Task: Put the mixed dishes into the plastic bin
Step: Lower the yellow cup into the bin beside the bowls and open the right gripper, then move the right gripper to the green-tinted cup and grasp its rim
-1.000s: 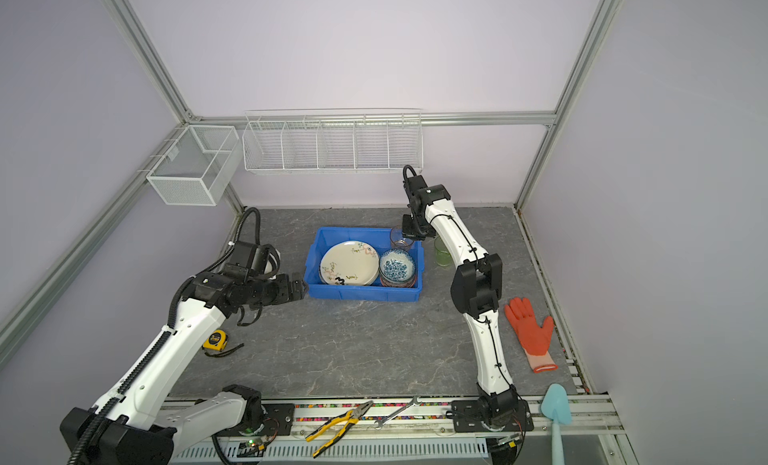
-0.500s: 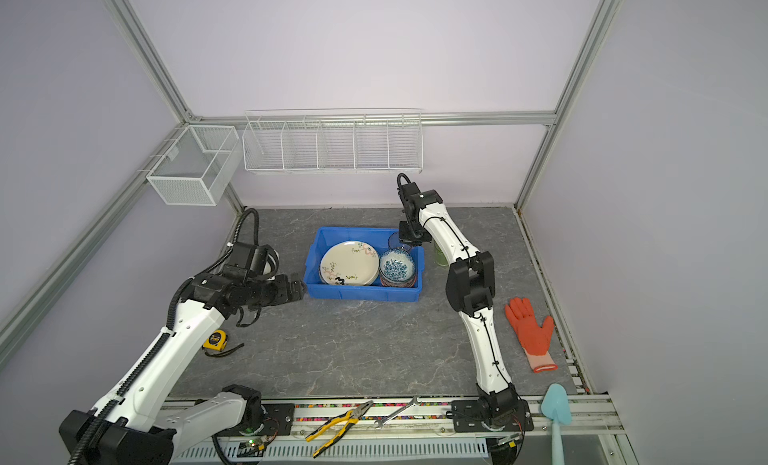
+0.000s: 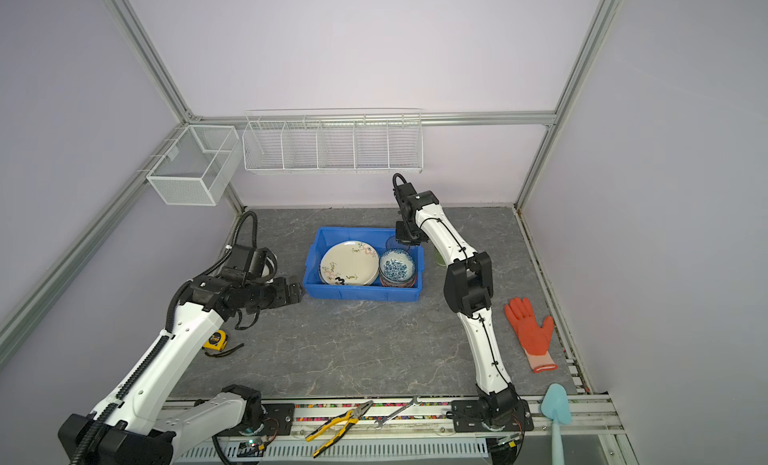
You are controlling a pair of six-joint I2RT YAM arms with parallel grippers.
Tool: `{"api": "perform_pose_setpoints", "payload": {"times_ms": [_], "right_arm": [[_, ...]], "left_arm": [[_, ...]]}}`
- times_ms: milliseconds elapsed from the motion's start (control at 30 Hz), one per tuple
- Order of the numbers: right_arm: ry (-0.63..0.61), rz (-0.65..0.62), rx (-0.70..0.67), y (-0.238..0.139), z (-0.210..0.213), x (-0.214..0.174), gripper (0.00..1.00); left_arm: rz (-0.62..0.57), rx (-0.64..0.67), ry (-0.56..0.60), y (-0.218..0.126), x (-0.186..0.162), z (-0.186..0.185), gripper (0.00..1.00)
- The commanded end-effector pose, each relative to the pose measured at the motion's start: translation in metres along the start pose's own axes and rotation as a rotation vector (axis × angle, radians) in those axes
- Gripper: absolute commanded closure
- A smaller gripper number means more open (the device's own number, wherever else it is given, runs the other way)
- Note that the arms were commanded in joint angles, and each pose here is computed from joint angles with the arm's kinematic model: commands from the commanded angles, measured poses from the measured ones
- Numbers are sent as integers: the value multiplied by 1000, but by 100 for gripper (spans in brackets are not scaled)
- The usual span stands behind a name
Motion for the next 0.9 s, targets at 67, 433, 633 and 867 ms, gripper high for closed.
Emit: {"api": "perform_pose_setpoints", "payload": {"times_ms": [67,433,633,867], "right_arm": [[-6,-58,-9,-24,-1,5,77],[-40,-158,-23,-98,-15,-10,70],[-16,-211,-3,-139,-33,-45,64],[46,-159,4,-140,-51,-89,31]], "left_arm": [[9,10,8,-1,-2,4,0],[26,-74,-7,8,10,-14,0],[40,-197,1,19,29,-41,0],[40,-266,-9,32,53,-65,0]]}}
Point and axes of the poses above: each gripper's point midway between its finger pads, its own y axis out along the fingers, its own z axis along the line the jaws close on, x = y × z, the point moved 5 cm from there along -y, back along the fingers, and after that the axes turned 7 degrees about -y, right-handed, at the moved point
